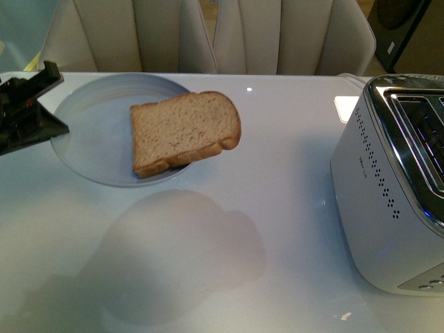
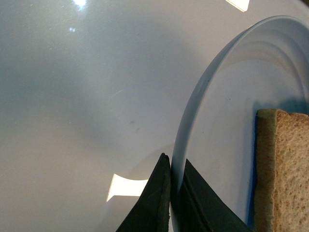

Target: Left arm holds plate, right arm toasts bread

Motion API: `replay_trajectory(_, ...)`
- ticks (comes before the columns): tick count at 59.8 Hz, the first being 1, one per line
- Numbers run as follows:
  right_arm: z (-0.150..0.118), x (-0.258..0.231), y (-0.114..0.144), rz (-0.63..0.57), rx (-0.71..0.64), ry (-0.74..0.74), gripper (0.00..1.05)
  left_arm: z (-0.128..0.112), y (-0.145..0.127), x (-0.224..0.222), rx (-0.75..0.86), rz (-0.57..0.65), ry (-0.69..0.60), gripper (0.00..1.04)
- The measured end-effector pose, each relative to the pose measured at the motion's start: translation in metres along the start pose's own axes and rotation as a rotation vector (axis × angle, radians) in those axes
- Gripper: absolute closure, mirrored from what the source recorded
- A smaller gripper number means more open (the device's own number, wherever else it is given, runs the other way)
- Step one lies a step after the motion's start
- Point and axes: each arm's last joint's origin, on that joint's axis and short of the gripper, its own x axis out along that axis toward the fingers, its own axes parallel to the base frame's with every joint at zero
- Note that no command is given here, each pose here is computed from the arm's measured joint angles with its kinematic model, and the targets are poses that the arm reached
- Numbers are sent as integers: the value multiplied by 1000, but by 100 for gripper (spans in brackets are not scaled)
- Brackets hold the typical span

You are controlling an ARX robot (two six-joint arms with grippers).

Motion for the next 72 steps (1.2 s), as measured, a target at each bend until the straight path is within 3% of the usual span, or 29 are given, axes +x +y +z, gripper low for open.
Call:
replay_trajectory(28,0,0,0,0,0,0,9,21,-94,-27,2,-91,-27,101)
replay_trajectory(44,0,0,0,0,0,0,9,11,-131,-37,28,-161,-10,101)
replay_trajectory(72,0,0,0,0,0,0,9,-4,-150,-57,74,-243,13,101)
